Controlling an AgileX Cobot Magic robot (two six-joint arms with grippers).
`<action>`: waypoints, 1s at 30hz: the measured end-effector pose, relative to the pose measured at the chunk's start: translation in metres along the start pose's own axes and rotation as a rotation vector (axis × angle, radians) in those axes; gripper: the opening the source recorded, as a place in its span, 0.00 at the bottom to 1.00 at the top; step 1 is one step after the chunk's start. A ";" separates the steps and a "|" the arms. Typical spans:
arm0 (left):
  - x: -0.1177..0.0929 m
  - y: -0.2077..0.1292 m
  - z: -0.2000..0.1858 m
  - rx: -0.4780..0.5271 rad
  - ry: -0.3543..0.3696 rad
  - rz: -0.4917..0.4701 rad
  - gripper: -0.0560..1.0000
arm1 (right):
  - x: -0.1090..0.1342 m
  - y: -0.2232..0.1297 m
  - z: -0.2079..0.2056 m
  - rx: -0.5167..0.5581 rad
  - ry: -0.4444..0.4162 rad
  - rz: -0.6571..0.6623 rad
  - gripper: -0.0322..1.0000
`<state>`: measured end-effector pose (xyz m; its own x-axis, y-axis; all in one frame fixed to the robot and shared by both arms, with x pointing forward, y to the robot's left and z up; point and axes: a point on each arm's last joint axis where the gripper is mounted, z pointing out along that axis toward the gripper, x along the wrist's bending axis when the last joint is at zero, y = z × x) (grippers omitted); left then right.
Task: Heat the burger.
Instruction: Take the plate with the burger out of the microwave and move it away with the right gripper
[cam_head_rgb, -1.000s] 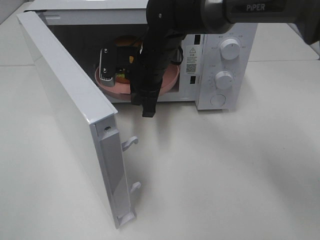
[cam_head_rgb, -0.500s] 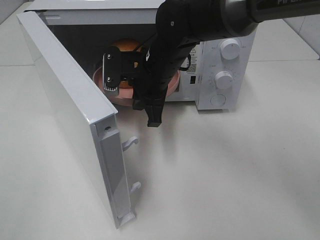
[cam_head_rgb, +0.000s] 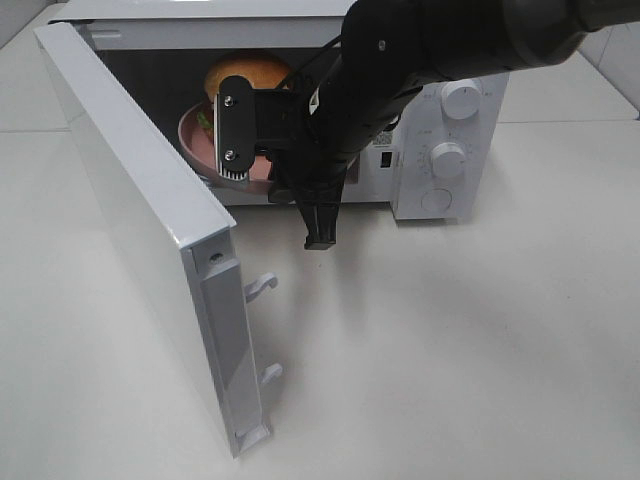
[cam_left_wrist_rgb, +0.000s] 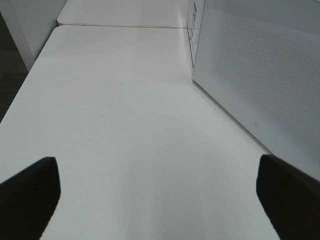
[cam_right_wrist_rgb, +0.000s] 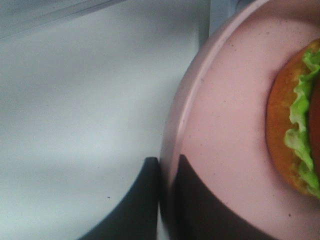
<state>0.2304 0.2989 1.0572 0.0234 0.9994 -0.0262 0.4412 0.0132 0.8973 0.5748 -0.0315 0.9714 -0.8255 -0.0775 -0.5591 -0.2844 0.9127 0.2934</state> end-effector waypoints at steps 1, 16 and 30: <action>0.000 0.000 0.000 0.000 0.000 0.000 0.99 | 0.003 -0.001 -0.003 -0.004 -0.009 -0.014 0.10; 0.000 0.000 0.000 0.000 0.000 0.000 0.99 | 0.025 -0.013 -0.021 0.012 0.010 -0.092 0.10; 0.000 0.000 0.000 0.000 0.000 0.000 0.99 | 0.042 -0.021 -0.053 0.019 0.017 -0.115 0.10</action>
<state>0.2304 0.2989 1.0572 0.0234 0.9994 -0.0262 0.4412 0.0132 0.8973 0.5204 -0.0746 0.9826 -0.7962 -0.1885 -0.5750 -0.3681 0.9051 0.2130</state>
